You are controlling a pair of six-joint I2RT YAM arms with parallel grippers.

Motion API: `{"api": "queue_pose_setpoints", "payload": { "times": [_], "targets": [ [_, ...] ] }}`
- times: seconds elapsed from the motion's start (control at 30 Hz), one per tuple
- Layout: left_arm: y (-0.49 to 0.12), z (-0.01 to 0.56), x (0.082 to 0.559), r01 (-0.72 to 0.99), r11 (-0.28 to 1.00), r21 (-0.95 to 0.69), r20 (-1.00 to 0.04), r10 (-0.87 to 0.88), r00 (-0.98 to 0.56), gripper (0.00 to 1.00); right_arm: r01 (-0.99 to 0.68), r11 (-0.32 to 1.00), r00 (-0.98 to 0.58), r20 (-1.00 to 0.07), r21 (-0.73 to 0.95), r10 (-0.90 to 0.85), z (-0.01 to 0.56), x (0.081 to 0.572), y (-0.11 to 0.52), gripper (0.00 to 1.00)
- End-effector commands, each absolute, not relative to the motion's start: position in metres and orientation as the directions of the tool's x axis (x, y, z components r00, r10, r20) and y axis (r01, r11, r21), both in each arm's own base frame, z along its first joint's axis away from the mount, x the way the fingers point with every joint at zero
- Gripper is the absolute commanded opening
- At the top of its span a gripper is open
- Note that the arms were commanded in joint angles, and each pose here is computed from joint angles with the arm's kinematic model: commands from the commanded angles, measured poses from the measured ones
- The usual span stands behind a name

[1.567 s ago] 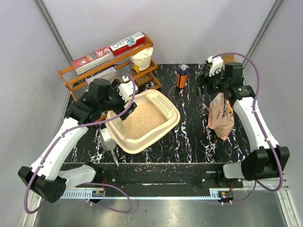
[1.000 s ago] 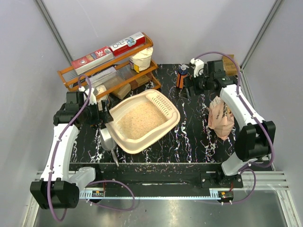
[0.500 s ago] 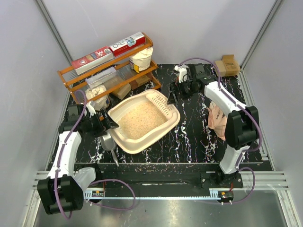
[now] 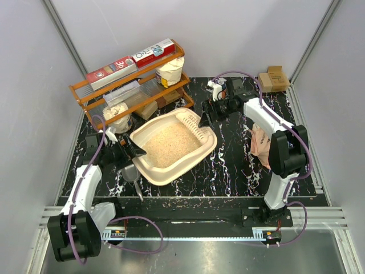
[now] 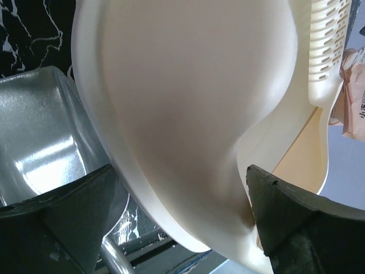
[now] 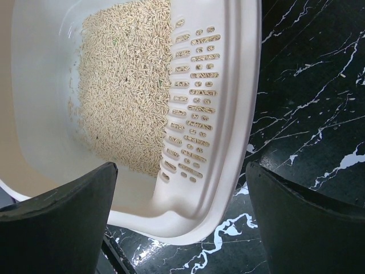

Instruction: Fill the litter box with clean litter

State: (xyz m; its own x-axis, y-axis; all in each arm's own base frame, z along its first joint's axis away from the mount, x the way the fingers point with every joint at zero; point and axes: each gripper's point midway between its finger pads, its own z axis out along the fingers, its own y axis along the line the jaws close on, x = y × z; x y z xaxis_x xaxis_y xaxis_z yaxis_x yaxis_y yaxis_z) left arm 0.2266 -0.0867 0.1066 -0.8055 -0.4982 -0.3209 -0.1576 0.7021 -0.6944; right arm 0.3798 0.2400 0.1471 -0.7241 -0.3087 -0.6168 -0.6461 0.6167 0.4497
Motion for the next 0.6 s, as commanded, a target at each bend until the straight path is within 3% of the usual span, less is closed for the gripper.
{"api": "queue_pose_setpoints", "payload": {
  "times": [0.0,0.37,0.57],
  "targets": [
    [-0.09,0.119,0.25,-0.079,0.667,-0.741,-0.387,-0.52,-0.762,0.99,-0.672,0.586,-0.7,-0.649,0.454,-0.3,0.165,0.382,0.25,1.0],
    [-0.119,0.131,0.27,0.05,0.658,-0.751,-0.444,-0.448,-0.776,0.99,-0.679,0.61,-0.681,-0.66,0.409,-0.317,0.167,0.378,0.241,1.0],
    [-0.124,0.133,0.291,0.018,0.643,-0.766,-0.418,-0.476,-0.774,0.99,-0.68,0.639,-0.666,-0.669,0.361,-0.331,0.167,0.383,0.231,1.0]
  ]
}}
